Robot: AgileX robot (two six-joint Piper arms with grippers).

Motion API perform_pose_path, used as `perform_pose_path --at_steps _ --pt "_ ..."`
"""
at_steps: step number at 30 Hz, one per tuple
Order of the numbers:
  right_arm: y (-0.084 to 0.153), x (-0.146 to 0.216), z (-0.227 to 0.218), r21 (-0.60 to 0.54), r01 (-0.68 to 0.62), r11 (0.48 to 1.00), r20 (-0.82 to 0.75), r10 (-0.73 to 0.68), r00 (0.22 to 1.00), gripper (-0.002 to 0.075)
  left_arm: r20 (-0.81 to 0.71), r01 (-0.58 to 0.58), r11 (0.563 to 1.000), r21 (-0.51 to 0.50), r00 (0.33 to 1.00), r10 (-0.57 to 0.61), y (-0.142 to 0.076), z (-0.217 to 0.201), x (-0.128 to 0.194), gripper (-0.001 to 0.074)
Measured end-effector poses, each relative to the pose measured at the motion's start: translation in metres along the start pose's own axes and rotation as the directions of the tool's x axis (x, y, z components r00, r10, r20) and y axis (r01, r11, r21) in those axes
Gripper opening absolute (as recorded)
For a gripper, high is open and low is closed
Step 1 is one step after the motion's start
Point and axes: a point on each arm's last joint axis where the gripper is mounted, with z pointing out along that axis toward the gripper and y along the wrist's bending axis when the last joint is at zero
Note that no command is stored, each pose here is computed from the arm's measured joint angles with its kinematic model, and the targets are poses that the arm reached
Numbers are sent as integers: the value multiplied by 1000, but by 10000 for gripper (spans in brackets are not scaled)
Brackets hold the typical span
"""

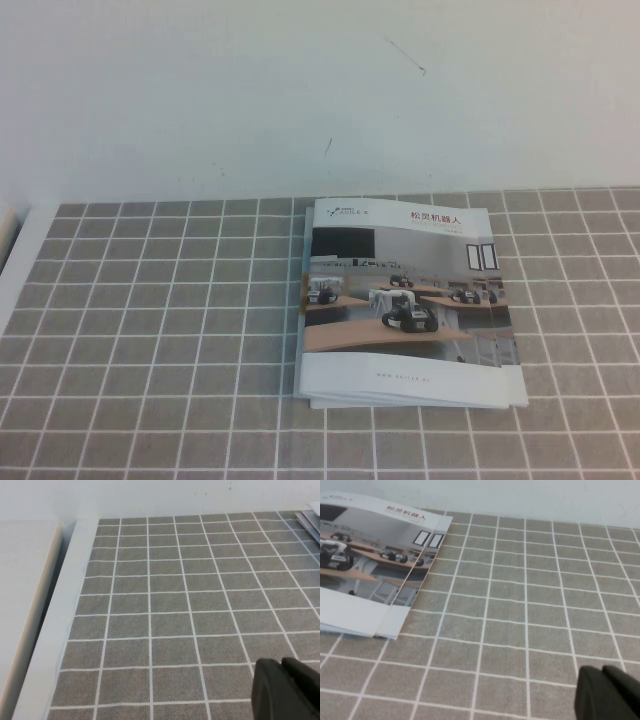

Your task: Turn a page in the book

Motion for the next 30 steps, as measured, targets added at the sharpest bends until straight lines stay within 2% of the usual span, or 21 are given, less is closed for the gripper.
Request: perform_pose_path --at_steps 30 --pt "0 0 0 0 0 1000 0 0 1000 -1 0 -28 1000 -10 1000 28 1 0 0 -4"
